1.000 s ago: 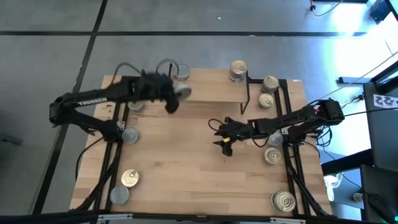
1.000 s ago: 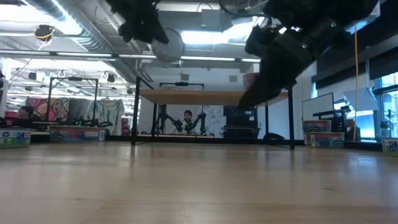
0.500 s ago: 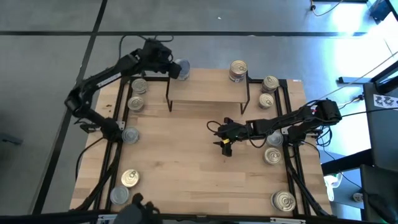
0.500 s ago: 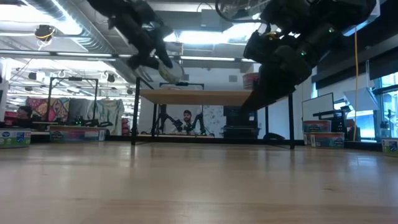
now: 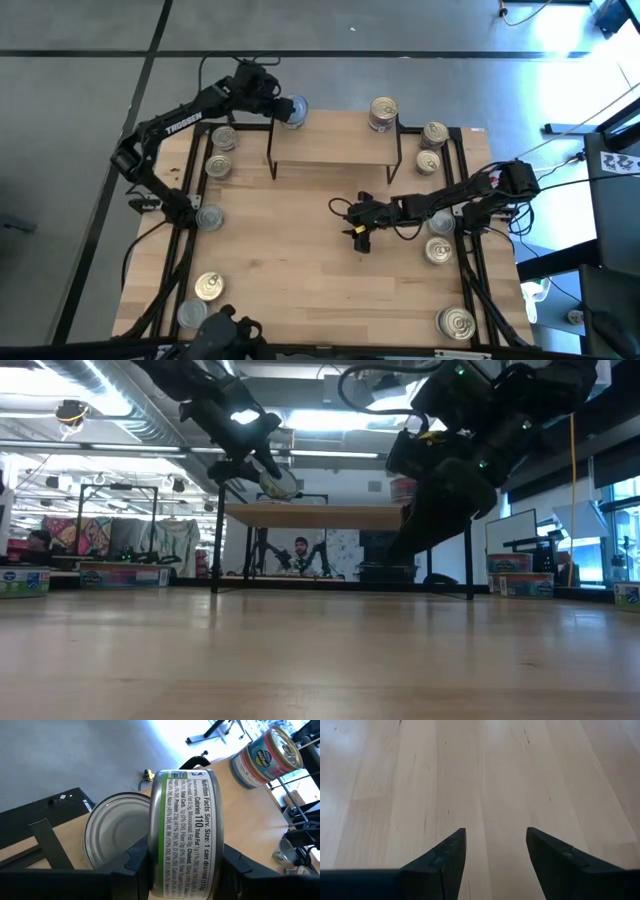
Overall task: Stack canned seafood by type on shelf
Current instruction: Stack the green white tuna can on top of the green white tuna can on the shelf
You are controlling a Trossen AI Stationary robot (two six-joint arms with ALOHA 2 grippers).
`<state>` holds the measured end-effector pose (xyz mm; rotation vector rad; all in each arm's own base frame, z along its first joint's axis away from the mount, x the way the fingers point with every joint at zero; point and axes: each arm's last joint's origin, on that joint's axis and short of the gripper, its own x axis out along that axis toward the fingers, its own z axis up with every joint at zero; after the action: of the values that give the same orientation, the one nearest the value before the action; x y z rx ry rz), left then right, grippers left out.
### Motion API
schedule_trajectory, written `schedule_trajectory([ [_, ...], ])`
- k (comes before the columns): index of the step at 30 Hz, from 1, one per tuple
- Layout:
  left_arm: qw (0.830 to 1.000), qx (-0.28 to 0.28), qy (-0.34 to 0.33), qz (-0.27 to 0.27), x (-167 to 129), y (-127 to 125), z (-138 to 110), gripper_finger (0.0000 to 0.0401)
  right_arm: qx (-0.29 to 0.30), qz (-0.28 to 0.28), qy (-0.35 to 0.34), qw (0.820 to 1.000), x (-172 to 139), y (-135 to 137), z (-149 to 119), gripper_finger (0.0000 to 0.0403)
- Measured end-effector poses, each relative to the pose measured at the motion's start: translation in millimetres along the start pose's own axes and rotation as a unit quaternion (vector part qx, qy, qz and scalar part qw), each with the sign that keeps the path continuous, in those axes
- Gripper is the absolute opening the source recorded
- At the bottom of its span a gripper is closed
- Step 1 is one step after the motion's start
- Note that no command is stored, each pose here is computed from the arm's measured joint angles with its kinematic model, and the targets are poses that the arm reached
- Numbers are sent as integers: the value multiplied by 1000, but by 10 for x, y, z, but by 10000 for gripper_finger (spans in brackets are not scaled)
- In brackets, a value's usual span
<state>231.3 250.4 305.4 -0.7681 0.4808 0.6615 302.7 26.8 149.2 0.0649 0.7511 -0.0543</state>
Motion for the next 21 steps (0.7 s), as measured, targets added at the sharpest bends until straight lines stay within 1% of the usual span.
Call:
schedule_trajectory([
  [8, 1000, 4, 1, -2, 4, -13, -7, 144, 0, 0, -2, 1000, 0, 1, 4, 208],
  [16, 1000, 12, 3, -7, 28, -29, -15, 139, 0, 0, -2, 1000, 0, 0, 4, 208],
  [21, 1000, 15, -5, -10, 55, -27, -2, 150, -2, 0, -2, 1000, 0, 0, 4, 208],
])
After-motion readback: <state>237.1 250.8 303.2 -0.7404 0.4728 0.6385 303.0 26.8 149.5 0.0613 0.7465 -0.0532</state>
